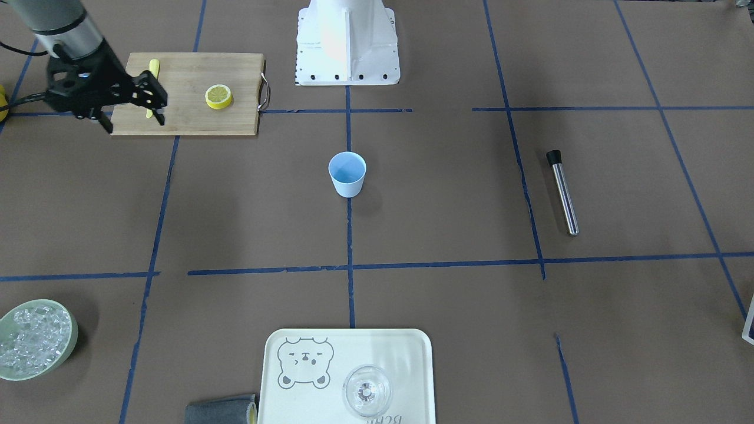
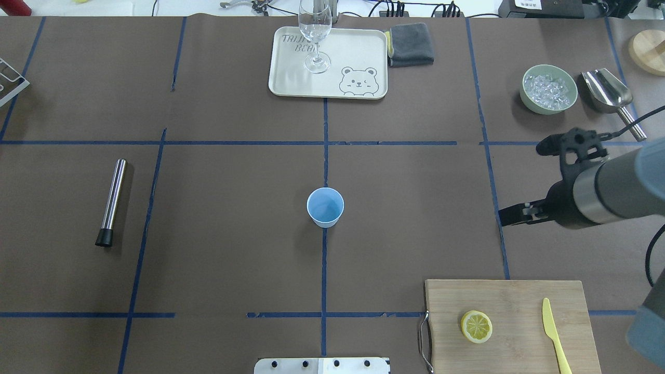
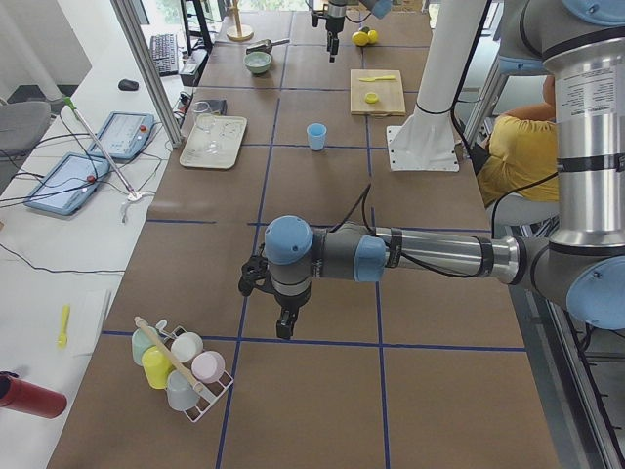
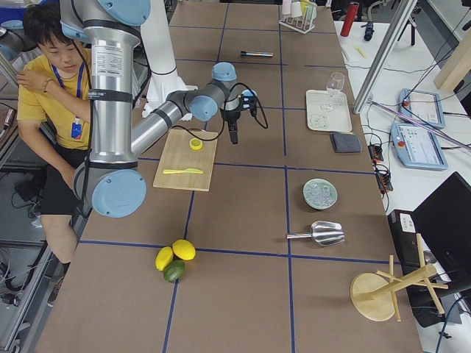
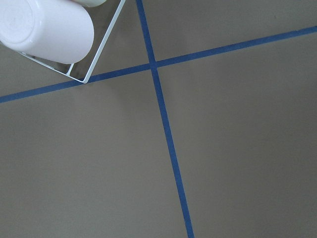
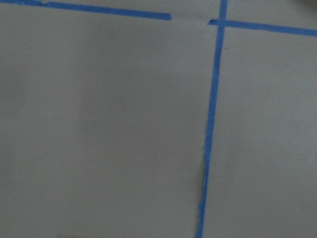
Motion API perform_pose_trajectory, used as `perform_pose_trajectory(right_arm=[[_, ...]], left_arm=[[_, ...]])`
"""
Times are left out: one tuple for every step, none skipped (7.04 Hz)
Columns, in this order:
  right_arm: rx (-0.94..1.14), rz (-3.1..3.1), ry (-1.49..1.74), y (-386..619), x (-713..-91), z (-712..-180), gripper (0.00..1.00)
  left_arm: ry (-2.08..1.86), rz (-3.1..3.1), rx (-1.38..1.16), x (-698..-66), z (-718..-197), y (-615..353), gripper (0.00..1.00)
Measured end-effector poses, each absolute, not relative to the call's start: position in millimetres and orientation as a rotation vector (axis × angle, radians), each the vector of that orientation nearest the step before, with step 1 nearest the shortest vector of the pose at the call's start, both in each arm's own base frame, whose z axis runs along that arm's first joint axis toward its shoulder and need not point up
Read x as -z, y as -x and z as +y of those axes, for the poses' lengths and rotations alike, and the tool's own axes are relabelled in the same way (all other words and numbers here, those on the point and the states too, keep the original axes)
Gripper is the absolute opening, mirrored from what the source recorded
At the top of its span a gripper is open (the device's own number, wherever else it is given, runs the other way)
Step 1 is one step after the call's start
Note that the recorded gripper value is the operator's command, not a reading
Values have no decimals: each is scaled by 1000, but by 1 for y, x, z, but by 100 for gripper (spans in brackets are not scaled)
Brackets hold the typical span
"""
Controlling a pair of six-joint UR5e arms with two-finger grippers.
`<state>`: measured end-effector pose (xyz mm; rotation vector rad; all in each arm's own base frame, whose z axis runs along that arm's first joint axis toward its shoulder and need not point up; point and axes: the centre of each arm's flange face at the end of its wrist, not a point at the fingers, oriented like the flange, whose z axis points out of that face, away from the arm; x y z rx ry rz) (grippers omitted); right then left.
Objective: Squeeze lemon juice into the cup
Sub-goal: 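Move the right gripper over the lemon slice on the wooden board, then lower the right gripper and grasp the lemon slice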
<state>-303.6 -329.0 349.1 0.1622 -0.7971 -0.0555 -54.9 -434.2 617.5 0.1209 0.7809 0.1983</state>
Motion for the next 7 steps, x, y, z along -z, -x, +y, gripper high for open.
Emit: perform_pose_trajectory(right_arm=[[37,-785,-172,340,-343,-298,100],[24,-777,-178,369,-341,-269,100],[16,-770,-180,390,-343,-242,100],[18,-763,-177,405,-346,-221,100],[22,-753,-168,414,-352,-207,100],[26,-738,-161,420,-360,-198,100],[28,-723,-160,425,-367,-192,100]], left_arm=[[-122,781,-199,-617,-434,55,100],[-125,781,-200,-615,-434,55,100],[-128,780,-202,-614,-434,55,100],[-130,780,-202,-613,-435,55,100],[-130,780,-202,-613,-434,55,100],[-130,780,-202,-613,-434,55,100],[-131,780,-203,-612,-434,55,100]])
